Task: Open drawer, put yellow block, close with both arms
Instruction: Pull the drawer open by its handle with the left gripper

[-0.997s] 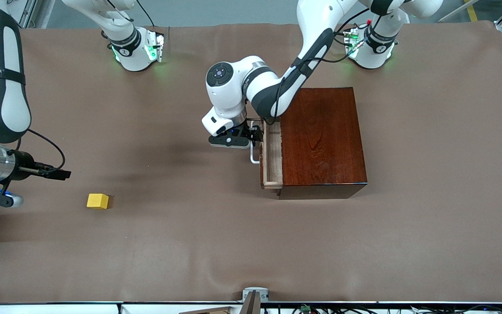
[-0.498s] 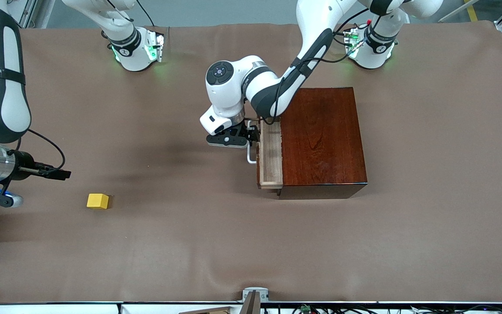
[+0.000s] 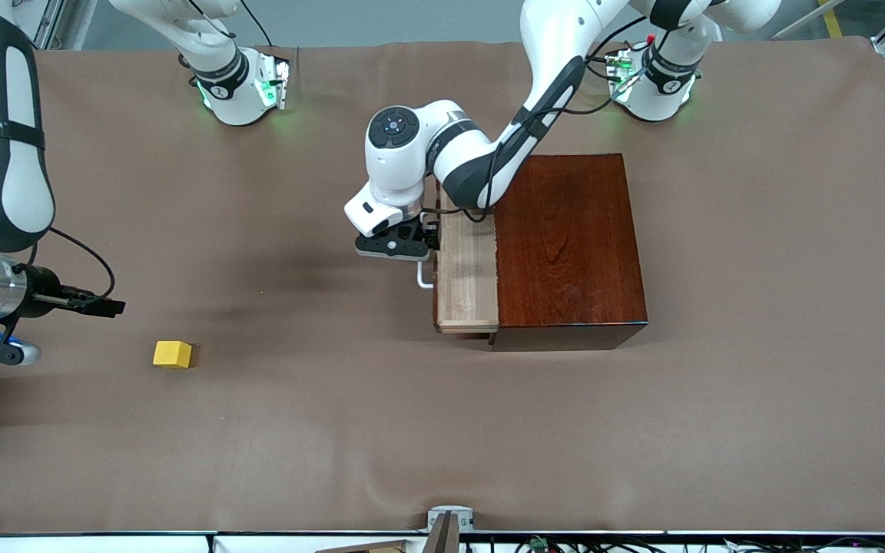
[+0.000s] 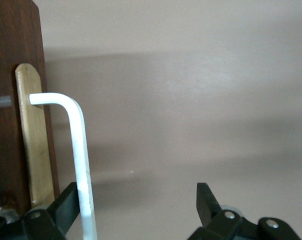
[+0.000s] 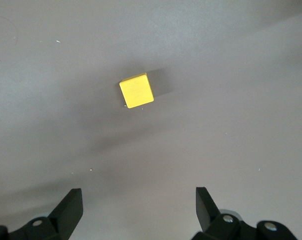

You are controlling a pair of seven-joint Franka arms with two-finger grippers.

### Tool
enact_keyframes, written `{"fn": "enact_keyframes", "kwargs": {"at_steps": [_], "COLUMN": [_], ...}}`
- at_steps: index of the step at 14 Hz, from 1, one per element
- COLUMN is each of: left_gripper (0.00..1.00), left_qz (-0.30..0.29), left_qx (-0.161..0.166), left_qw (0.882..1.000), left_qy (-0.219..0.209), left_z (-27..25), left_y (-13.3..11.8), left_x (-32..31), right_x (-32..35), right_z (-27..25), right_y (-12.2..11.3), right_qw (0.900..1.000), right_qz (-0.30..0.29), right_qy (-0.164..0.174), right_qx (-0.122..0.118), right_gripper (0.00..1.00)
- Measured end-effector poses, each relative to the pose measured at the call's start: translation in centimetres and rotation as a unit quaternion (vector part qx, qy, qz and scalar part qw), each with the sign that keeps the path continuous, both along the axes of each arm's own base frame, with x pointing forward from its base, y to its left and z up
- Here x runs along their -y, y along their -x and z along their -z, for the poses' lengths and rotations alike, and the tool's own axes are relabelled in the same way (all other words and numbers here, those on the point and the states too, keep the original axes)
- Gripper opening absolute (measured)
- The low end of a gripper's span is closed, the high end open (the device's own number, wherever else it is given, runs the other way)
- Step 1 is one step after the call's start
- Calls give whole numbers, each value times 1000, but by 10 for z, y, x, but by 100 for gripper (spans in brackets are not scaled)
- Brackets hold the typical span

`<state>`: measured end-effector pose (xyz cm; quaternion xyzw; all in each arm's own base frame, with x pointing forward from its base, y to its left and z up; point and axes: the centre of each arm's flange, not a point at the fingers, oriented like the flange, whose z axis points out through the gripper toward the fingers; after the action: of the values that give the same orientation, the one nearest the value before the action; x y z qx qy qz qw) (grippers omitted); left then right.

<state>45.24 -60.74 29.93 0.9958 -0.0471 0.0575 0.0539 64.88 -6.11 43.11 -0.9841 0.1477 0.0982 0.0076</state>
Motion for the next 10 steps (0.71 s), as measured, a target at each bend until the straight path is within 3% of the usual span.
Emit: {"fn": "enact_keyframes", "kwargs": {"at_steps": [10], "left_gripper": [100], "left_qz": [-9], "left_qx": [11], "left_qw": [999], "left_qy": [47], "left_z": [-5], "left_y": [-4], "left_x": [8], "right_x": [0], "right_z": [1], "right_y": [0], "right_qw": [1000], "right_qz": [0], "right_qy": [0], "right_qx": [-1], "right_gripper": [100]}}
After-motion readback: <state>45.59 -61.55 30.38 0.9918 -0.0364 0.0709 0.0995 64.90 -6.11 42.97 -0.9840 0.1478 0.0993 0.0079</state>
